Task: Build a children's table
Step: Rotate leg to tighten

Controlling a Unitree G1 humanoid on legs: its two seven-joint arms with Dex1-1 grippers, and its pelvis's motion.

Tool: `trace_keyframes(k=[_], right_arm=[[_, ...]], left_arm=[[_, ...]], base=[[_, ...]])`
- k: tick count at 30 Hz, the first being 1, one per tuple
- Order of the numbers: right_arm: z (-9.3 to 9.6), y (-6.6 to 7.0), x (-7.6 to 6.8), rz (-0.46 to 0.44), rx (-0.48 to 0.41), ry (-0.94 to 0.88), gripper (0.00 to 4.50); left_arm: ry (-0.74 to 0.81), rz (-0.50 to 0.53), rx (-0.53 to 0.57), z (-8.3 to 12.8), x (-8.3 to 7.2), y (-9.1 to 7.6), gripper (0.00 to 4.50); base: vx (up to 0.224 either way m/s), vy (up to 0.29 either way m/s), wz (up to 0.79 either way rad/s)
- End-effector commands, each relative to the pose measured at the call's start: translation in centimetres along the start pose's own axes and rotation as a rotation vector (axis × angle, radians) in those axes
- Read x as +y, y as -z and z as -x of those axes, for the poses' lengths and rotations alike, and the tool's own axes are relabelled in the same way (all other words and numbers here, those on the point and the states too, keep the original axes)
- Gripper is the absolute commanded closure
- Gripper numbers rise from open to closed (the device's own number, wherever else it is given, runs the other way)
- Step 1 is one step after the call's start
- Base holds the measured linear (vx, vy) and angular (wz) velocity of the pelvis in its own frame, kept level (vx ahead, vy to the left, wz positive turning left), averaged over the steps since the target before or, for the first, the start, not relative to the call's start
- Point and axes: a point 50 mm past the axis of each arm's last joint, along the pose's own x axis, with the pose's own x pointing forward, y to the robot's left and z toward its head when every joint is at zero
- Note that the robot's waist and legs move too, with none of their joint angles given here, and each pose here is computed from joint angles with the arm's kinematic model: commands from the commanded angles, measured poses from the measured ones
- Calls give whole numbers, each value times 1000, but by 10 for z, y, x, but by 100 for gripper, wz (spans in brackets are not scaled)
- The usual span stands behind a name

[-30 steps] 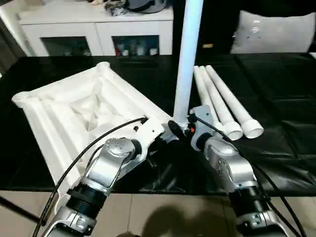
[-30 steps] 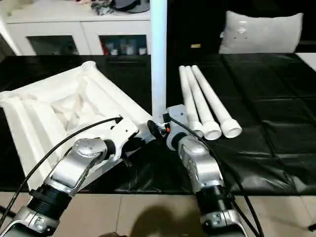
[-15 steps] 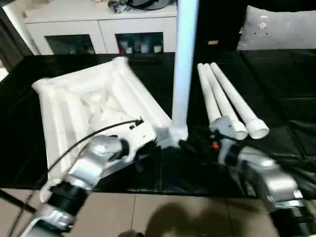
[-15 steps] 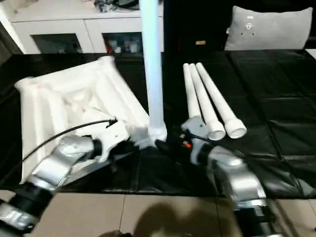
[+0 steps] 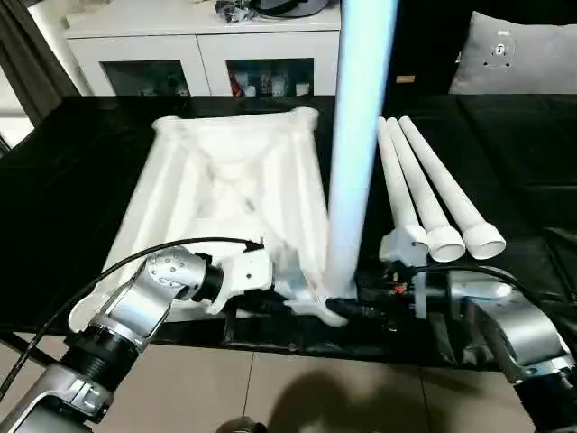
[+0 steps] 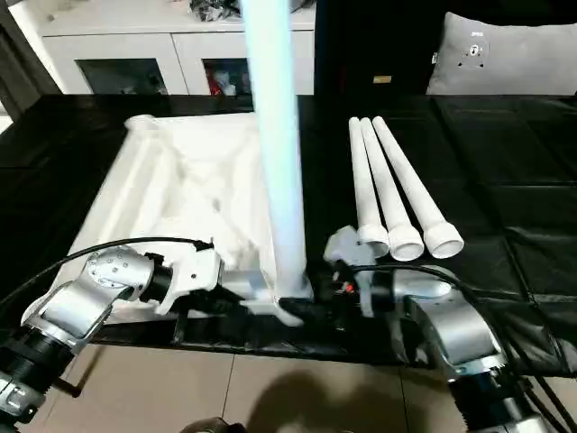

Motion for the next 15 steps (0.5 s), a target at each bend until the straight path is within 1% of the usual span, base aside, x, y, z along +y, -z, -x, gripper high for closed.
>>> trace_keyframes(k=[1,4,6,7,9,10,12,15], right_arm=[[-5,-7,2,3,-18,-50,79],[-8,-5,5,-13,-6,-87,90],[-8,-4,6,-18,-1,-98,122],[-8,-4,6,-20,-1,-102,122],[-8,-3,6,-23,1,-104,140],[-8,-2,7,-25,3,-104,140],[-8,-2,7,-26,3,-104,167],[-10,2,8,-41,6,-102,180]], left_arm=[[78,-16,26,-3,-5,4,450],[88,-21,22,-3,-6,4,450],[92,-23,21,-3,-6,4,450],[93,-24,21,-3,-6,4,450],[96,-28,22,-2,-6,3,450],[98,-29,23,-2,-6,3,450],[98,-29,23,-2,-6,3,450],[97,-21,24,0,-7,2,450]], base=[[0,0,0],[0,0,0],[0,0,0],[0,0,0],[0,0,0],[0,0,0],[0,0,0],[0,0,0]])
